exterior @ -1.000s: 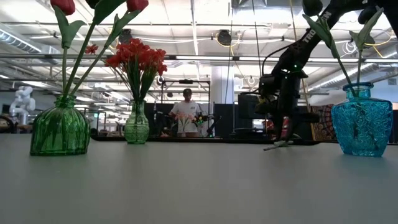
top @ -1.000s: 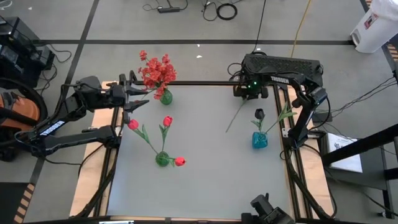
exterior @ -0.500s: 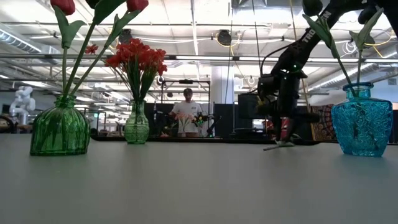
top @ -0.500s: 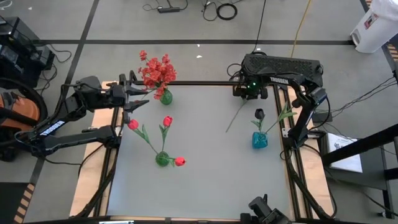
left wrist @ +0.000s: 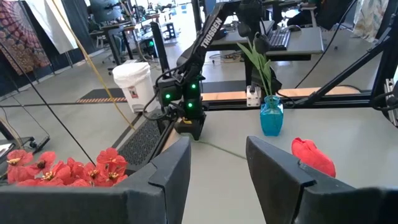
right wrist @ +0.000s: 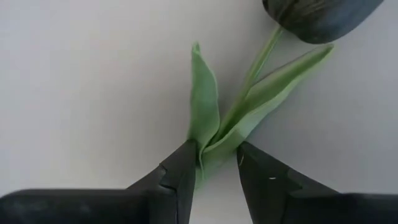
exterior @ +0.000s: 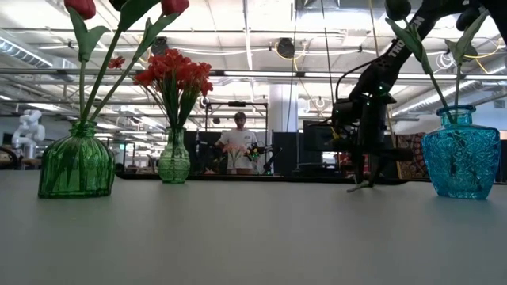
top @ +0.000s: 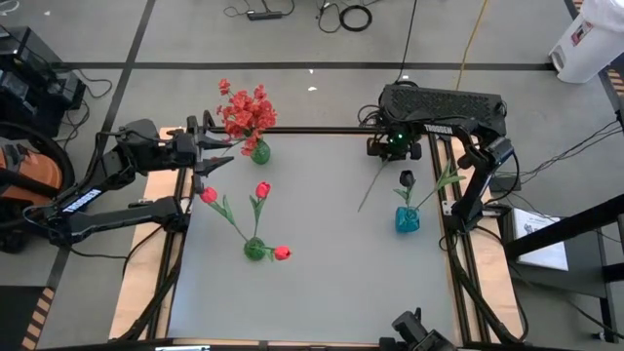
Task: Sort flowers into vase by color
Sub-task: Put the black flower into the blue vase
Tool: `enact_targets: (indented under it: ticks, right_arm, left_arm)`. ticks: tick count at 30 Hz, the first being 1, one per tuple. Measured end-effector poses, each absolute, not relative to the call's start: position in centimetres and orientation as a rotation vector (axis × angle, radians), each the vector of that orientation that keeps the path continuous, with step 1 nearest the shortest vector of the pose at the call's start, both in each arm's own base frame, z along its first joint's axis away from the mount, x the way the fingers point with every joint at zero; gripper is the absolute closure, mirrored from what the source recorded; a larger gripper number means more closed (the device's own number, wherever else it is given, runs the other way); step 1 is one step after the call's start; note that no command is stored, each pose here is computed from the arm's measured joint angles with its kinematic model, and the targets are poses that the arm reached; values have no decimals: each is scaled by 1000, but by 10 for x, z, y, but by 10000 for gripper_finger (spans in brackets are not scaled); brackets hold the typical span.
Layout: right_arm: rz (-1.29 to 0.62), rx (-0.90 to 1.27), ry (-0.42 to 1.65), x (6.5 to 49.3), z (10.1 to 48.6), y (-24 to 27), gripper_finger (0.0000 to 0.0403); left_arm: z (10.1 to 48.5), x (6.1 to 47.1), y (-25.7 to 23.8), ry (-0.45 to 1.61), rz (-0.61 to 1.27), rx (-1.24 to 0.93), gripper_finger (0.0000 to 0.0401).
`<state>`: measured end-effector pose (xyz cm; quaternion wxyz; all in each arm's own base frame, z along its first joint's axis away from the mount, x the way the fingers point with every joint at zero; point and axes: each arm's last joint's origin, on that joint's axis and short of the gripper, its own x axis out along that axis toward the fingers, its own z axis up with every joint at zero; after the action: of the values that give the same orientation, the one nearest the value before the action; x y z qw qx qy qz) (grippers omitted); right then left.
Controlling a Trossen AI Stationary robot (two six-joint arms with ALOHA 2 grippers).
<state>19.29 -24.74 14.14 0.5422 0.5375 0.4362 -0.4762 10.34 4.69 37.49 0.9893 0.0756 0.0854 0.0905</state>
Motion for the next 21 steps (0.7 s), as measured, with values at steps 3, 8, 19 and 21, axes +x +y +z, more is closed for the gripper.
enact_targets:
  ticks: [3, 8, 19, 21]
  right_arm:
    - [-1125, 1270, 1041, 193, 141, -247, 298]
    - [-1111, 1259, 1047, 193, 141, -248, 360]
    - [-1035, 1186, 976, 183, 167, -260, 400]
    - [-1019, 1155, 923, 183, 183, -260, 401]
  left_arm:
    - [375, 103, 47, 171, 181, 152, 237]
    - [375, 103, 47, 171, 181, 152, 237]
    - [375, 103, 47, 171, 181, 152, 237]
    - [375, 103, 47, 171, 182, 152, 237]
